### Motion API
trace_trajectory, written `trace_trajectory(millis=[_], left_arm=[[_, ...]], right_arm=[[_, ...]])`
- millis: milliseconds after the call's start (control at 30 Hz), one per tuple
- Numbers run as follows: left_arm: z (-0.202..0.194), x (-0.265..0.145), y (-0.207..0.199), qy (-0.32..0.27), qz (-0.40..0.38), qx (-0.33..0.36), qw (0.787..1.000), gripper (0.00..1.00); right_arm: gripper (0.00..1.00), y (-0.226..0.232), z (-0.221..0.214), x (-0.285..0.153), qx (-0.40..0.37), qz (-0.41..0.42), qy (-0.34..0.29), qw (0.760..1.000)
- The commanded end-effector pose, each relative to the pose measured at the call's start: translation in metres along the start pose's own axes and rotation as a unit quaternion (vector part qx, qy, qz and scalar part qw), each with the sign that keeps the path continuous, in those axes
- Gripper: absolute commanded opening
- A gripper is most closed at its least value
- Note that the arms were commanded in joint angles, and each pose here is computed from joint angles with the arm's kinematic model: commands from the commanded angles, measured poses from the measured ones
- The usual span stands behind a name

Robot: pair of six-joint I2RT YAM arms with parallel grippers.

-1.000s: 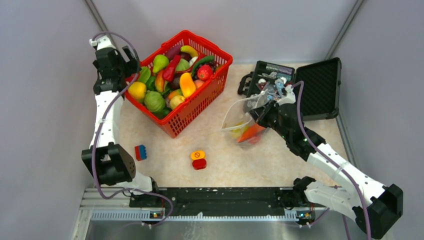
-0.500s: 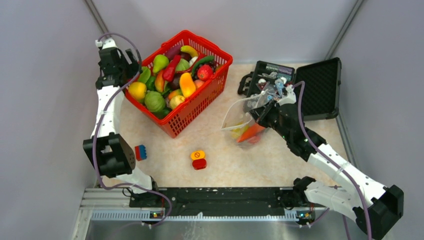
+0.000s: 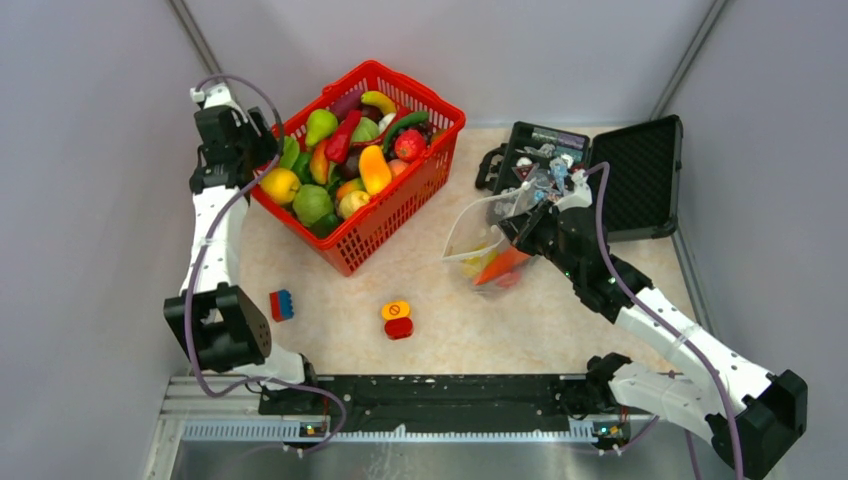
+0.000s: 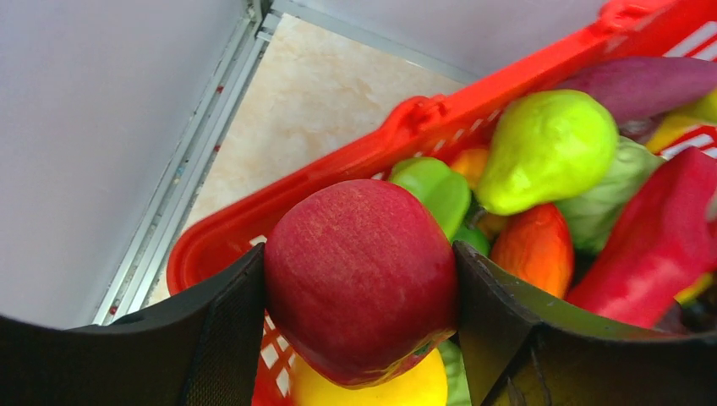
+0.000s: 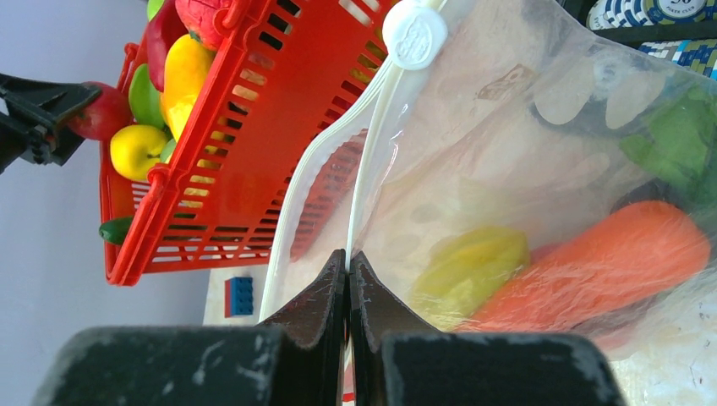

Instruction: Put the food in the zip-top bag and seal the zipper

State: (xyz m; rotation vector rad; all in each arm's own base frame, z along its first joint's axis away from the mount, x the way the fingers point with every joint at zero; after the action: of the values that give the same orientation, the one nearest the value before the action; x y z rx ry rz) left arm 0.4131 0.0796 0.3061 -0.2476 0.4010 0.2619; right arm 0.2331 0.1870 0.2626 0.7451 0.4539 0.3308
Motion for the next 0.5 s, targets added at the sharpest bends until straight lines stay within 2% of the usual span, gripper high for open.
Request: trace_trajectory(millis=[0, 200, 467], left_arm=[[0.018, -0.038, -0.015, -0.052, -0.058, -0.005, 0.997, 0.42], [0.019, -0.062, -0.033, -0.059, -0.128, -0.007, 0.99, 0.38], [0.024, -0.074, -0.051, -0.053, -0.193, -0.01, 0.98, 0.36]], right_arm=[[0.0, 0.017, 0.01, -0.005, 0.005, 0.034, -0.014, 0.999], [0.0, 0.014, 0.007, -0.004, 0.008, 0.029, -0.011, 0.999], [0.0, 0.012, 0.004, 0.0, 0.015, 0.024, -0.008, 1.0]])
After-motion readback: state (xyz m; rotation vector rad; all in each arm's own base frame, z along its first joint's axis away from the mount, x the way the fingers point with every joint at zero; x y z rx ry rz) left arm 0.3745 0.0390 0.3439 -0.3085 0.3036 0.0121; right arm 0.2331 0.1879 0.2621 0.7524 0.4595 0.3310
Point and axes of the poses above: each gripper's point midway between its finger pads, its own x axis out along the fingers, its own y axis along the line the jaws close on, z = x × y, the point moved 5 cm from there along -x, back along the fingers, and after that the axes turned 1 degree about x, right-handed, at the moved point
